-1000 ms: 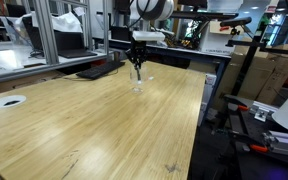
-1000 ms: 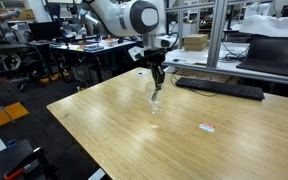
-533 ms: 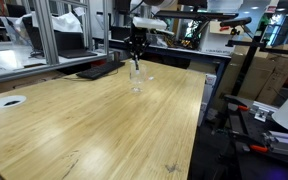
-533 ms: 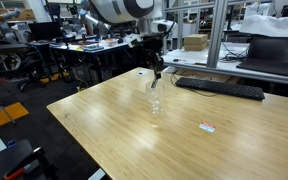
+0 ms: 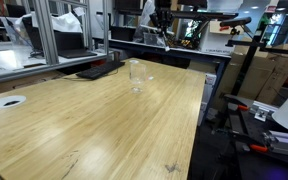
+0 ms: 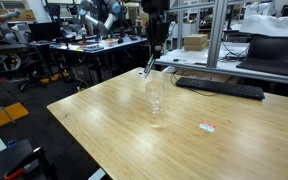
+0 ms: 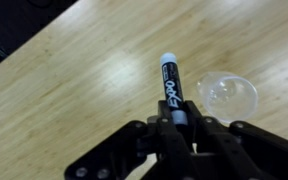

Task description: Take the black marker out of the glass

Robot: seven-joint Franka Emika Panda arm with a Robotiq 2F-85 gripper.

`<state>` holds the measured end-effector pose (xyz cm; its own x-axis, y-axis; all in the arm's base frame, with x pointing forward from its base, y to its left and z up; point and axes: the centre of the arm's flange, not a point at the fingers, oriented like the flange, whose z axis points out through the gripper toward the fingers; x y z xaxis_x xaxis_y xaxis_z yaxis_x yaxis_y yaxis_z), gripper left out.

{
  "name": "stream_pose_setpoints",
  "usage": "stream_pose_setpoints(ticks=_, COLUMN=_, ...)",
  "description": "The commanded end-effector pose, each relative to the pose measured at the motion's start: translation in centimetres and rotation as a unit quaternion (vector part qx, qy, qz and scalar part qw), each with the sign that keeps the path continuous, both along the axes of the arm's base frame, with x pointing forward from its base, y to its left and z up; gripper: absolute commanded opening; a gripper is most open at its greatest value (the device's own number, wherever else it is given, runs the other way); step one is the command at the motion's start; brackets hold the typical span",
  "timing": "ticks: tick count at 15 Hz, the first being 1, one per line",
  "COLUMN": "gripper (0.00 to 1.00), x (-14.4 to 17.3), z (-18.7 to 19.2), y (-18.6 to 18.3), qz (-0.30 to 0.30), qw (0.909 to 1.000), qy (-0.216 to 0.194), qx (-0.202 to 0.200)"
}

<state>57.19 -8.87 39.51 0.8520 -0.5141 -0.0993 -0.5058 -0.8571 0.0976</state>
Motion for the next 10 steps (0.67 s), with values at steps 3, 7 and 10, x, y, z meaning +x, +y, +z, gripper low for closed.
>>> stream_pose_setpoints(ticks=3, gripper=0.05, x=0.9, z=-7.3, y=-5.8, qz=0.096, qw=0.9884, qy=0.118, qx=0.003)
stream_pose_setpoints(ticks=7, gripper=0.05, x=3.0, z=-17.3, y=-6.5, qz=0.15, qw=0.9782, qy=0.143, qx=0.002)
stream_pose_setpoints(ticks=10, gripper=0.05, x=4.8, z=-22.5, y=-5.9, qz=0.171, qw=0.9776, qy=0.123, qx=0.0)
